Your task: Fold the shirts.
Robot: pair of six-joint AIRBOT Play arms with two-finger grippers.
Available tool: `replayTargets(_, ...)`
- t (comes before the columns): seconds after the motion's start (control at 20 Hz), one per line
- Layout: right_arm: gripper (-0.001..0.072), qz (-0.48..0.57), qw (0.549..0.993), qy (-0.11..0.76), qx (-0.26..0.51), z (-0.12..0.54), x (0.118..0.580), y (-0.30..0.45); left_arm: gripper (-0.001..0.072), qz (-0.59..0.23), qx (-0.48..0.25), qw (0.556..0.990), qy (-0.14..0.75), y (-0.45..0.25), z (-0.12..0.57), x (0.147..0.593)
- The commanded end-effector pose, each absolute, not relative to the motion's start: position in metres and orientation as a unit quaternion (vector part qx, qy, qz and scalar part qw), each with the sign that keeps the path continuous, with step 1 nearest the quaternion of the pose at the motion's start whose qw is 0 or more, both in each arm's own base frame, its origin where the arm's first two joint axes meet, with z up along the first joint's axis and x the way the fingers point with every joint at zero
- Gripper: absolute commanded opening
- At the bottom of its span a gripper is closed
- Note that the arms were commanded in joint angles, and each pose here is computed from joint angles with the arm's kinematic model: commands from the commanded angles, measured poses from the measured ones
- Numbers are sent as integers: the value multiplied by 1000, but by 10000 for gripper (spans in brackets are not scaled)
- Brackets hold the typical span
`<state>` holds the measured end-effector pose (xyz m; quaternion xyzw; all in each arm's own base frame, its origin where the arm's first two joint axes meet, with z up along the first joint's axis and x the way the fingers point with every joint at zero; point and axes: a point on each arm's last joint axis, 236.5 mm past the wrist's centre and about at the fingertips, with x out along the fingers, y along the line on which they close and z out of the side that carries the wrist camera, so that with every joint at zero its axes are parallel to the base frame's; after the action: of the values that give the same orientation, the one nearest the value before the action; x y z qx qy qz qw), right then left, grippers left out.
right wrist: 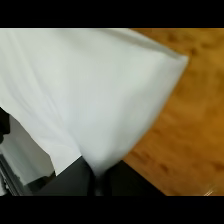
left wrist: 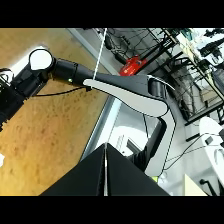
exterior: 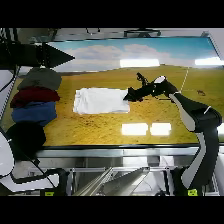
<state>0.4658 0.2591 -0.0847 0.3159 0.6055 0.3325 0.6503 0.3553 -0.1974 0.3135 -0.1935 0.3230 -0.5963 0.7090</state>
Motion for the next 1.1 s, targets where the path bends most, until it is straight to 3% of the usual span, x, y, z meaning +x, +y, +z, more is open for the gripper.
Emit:
replayTargets(0.0, 21, 267, 690, 561, 372, -64, 511, 209, 18, -598, -193, 707, 325, -198, 313, 354)
replayTargets(0.15, 20, 216, 712, 517, 423, -26, 532, 106, 17, -599, -192, 706, 326, -198, 313, 353)
replayTargets(0.3, 19, 105, 751, 436, 484, 4, 517, -24, 18, -599, -191, 706, 326, -198, 313, 353)
replayTargets(0.55, 19, -145, 753, 305, 564, -19, 365, -205, 17, -595, -193, 712, 318, -198, 315, 358)
replayTargets(0.7, 22, -202, 727, 302, 583, -54, 281, -230, 17, -594, -194, 714, 317, -198, 315, 359)
replayTargets(0.8, 22, -215, 717, 310, 586, -68, 250, -234, 17, -594, -195, 714, 317, -198, 315, 359)
replayTargets(1.05, 24, -214, 711, 304, 597, -68, 234, -237, 17, -593, -195, 714, 316, -198, 315, 359)
